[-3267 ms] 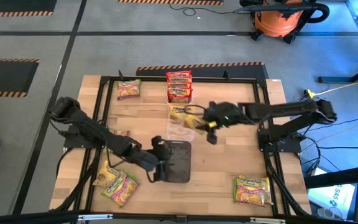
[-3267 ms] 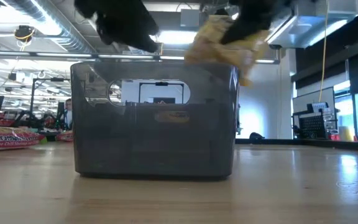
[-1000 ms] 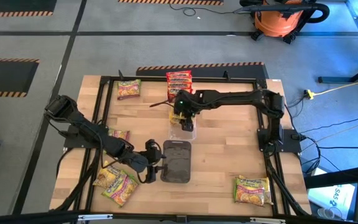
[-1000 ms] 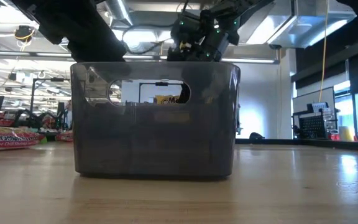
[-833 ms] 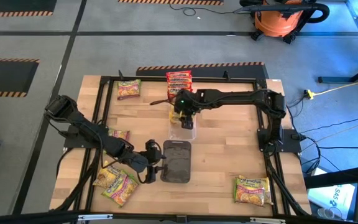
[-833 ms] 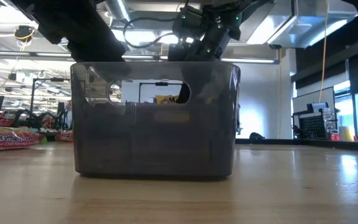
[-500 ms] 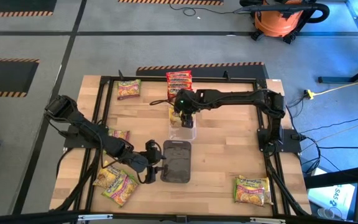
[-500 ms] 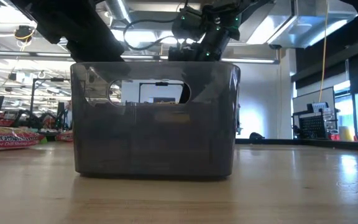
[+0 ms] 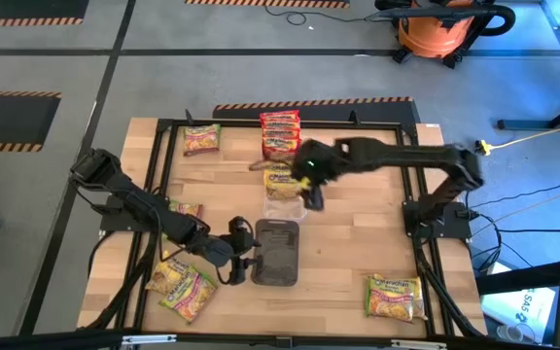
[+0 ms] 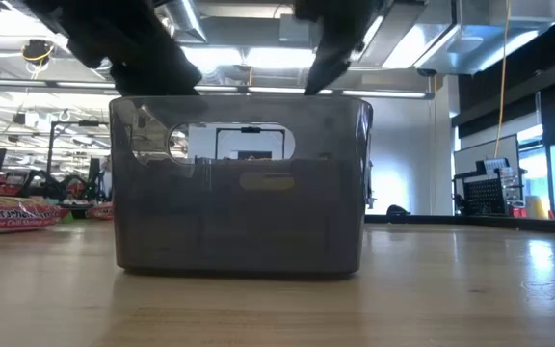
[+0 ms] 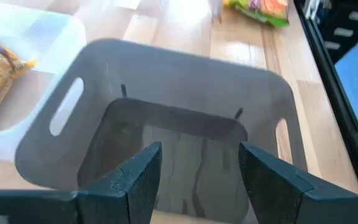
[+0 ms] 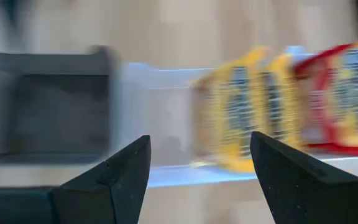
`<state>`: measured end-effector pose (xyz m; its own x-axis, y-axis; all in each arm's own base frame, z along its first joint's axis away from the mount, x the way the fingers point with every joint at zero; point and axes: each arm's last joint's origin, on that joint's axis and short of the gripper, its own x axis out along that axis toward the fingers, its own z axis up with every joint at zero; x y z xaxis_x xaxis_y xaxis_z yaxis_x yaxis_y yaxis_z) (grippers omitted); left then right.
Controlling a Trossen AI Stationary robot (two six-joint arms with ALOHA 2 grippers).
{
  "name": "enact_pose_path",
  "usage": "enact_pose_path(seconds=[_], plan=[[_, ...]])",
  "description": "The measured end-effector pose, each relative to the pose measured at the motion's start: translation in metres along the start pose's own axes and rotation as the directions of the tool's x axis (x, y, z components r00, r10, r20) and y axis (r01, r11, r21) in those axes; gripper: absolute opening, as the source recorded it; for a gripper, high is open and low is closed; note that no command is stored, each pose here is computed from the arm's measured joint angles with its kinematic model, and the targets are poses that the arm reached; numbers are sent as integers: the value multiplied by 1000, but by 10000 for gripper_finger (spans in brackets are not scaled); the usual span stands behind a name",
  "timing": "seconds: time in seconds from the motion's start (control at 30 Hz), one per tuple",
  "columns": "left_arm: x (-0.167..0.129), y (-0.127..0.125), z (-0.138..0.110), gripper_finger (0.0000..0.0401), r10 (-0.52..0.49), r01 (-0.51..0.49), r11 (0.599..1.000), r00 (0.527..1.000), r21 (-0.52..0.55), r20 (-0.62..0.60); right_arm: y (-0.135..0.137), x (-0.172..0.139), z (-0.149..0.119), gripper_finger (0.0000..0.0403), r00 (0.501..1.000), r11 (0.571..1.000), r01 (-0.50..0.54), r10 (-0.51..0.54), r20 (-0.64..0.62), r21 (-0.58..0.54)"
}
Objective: Sort Maruchan noodles
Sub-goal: Put the yellow noodle pack into the transparent bin
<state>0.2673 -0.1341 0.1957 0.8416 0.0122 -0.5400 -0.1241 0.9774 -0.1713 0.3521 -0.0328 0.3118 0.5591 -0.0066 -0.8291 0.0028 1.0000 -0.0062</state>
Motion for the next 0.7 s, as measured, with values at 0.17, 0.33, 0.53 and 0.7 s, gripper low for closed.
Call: enact_pose_path(seconds=[0.17, 0.33, 0.53, 0.7], plan=[[4, 4, 11, 208, 23, -18, 998, 996, -56, 92, 60, -11, -35, 252, 993, 993, -119, 119, 11, -23], [10, -2, 19, 208, -30, 36, 999, 988, -35, 154, 115, -2, -86, 252, 983, 985, -174, 175, 63, -20], [10, -27, 32, 208, -51, 53, 998, 996, -25, 68, 166, 14, -138, 252, 953, 957, -286, 279, 118, 52], [-15, -56, 46, 208, -47, 39, 993, 997, -115, -64, 198, 11, -162, 252, 945, 944, -313, 299, 134, 101]])
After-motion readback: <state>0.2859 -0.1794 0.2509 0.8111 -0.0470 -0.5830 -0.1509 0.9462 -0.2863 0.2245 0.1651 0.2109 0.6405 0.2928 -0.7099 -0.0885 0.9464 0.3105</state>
